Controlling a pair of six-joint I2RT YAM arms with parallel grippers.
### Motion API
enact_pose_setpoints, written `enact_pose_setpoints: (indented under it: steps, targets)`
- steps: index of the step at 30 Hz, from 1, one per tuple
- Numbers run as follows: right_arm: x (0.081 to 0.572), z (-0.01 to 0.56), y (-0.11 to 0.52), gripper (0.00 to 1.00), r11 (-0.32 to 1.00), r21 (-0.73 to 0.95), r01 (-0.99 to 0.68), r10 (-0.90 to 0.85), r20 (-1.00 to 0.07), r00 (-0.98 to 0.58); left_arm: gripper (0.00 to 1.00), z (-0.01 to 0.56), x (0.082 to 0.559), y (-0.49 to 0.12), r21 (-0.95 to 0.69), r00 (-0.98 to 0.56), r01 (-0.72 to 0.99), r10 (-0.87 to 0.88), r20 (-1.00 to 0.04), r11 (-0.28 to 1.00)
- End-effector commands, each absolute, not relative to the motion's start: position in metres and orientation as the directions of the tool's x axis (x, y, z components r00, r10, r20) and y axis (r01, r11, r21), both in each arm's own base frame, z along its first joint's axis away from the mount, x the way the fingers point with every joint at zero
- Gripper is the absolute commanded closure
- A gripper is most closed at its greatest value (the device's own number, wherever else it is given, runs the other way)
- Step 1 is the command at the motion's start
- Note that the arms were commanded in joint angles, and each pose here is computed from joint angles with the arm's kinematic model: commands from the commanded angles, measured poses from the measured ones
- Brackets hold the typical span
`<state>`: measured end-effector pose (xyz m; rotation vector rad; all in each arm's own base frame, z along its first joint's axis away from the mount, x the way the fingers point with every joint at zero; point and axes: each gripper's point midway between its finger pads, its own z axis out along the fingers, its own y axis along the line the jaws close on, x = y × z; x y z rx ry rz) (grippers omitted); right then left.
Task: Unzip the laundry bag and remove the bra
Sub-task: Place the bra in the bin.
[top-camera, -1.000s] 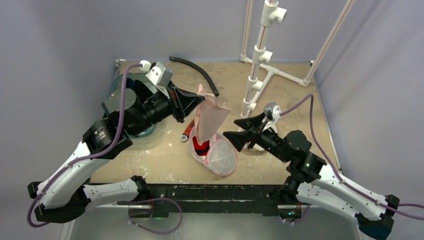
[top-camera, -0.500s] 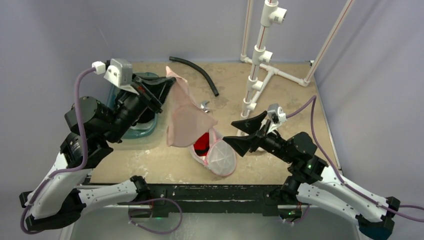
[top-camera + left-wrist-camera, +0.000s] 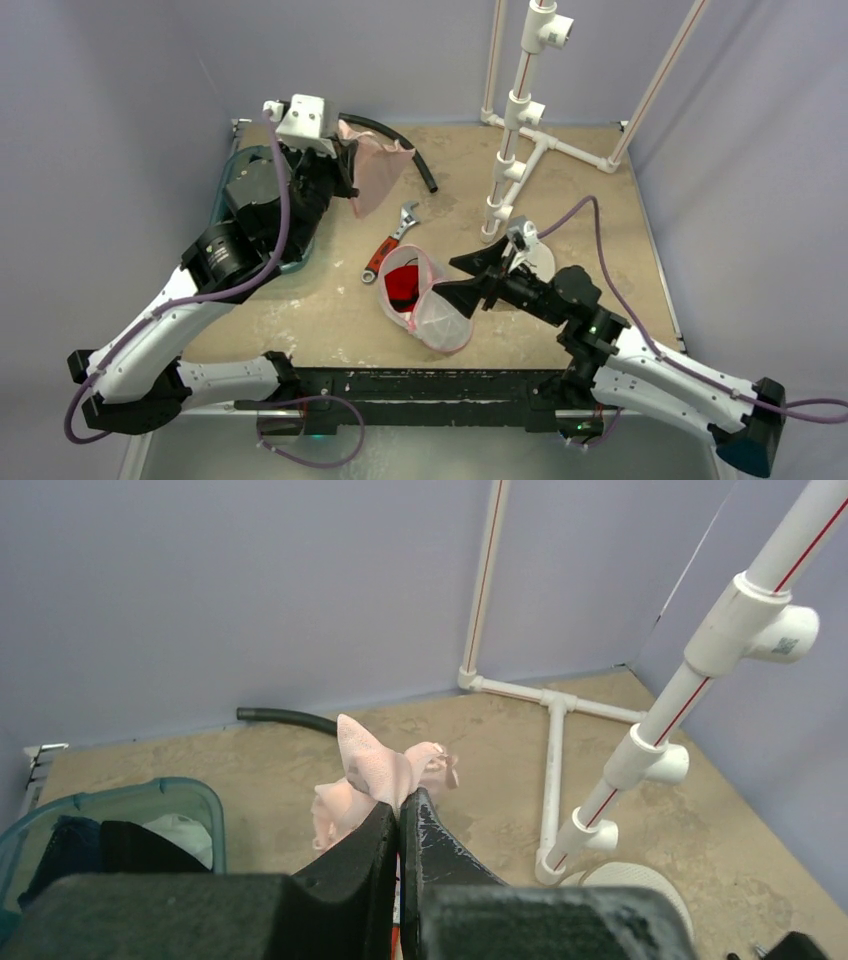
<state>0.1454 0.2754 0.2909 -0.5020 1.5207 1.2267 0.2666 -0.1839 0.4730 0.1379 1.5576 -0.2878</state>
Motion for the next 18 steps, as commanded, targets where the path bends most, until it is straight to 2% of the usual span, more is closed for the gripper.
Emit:
enact_pose_setpoints:
  steps: [1,6,9,13,15,18]
  targets:
    - [0.138,0.305,0.291,0.19,0.254,0.49,-0.833,0.361,-0.848,-0.389,1.0,0.52,0.252,-0.178,-0.196,0.075,0.341,-0.234,-0.969,0.92]
    - [0.137,0.342,0.287,0.15,0.134,0.52,-0.843,0.506,-0.767,-0.393,1.0,0.552,0.238,-0.194,-0.273,0.075,0.461,-0.344,-0.936,0.844]
    - [0.144,0.363,0.277,0.03,0.087,0.538,-0.838,0.584,-0.71,-0.395,1.0,0.574,0.229,-0.198,-0.308,0.079,0.519,-0.404,-0.911,0.797]
    - [0.163,0.368,0.264,0.02,0.03,0.595,-0.803,0.636,-0.631,-0.443,1.0,0.595,0.218,-0.207,-0.331,0.073,0.592,-0.458,-0.886,0.735]
    - [0.165,0.365,0.259,0.02,-0.055,0.615,-0.787,0.637,-0.585,-0.502,1.0,0.603,0.214,-0.211,-0.333,0.069,0.621,-0.473,-0.878,0.709]
    - [0.157,0.361,0.255,0.02,-0.265,0.633,-0.727,0.607,-0.476,-0.636,1.0,0.61,0.208,-0.216,-0.335,0.062,0.655,-0.49,-0.87,0.677]
